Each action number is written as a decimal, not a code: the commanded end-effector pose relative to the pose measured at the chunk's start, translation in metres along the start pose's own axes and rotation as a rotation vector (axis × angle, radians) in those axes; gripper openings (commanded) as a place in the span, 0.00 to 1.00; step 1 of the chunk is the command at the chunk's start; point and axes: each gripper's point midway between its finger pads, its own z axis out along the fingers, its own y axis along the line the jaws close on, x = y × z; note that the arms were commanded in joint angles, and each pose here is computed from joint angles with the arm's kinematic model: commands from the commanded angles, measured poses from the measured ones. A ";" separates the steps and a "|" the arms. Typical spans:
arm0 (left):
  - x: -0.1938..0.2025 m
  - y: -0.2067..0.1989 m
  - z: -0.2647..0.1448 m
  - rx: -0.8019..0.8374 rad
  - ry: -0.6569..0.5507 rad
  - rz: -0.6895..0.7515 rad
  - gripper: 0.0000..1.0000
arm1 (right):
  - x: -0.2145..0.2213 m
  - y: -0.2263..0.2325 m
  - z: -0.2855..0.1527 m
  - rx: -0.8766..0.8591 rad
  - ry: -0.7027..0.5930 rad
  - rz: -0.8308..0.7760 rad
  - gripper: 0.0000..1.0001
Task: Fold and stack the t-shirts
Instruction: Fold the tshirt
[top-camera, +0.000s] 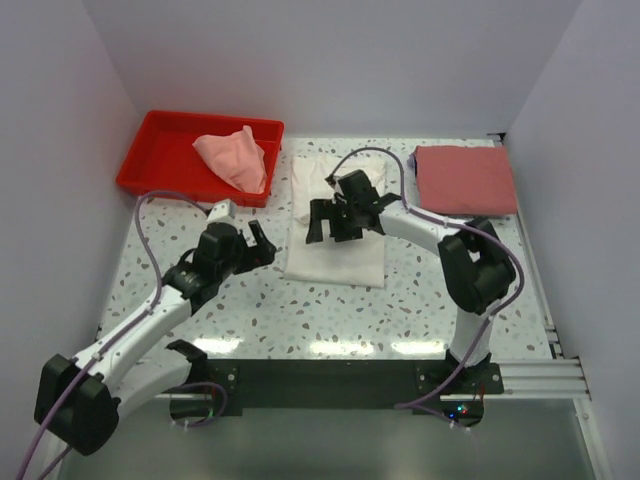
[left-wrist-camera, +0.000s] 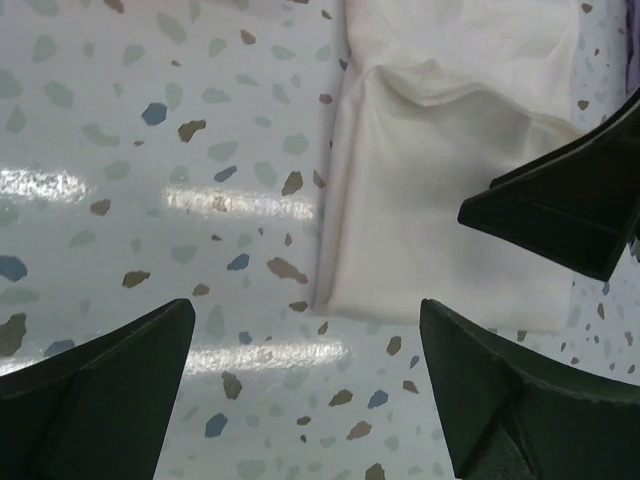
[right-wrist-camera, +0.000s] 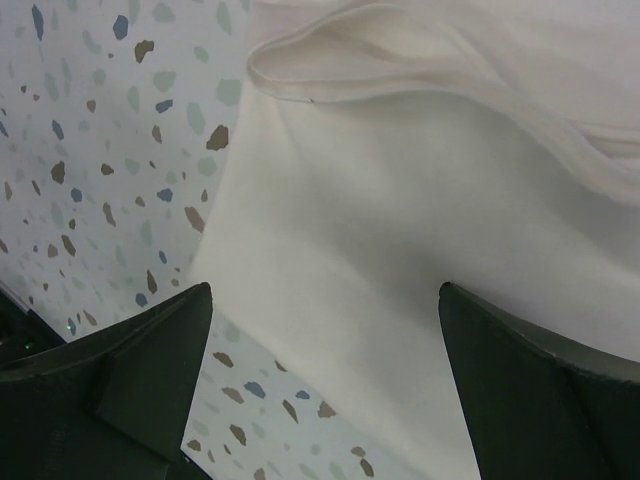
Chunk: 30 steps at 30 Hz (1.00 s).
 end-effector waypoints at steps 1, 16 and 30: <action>0.017 0.028 -0.017 -0.081 0.010 -0.040 1.00 | -0.042 0.033 0.008 -0.079 -0.094 -0.055 0.99; 0.041 0.040 -0.024 -0.082 0.058 -0.063 1.00 | -0.117 0.061 0.080 -0.126 -0.191 -0.076 0.99; 0.038 0.013 -0.006 0.046 0.056 -0.058 1.00 | -0.117 0.010 -0.032 0.004 -0.309 -0.034 0.99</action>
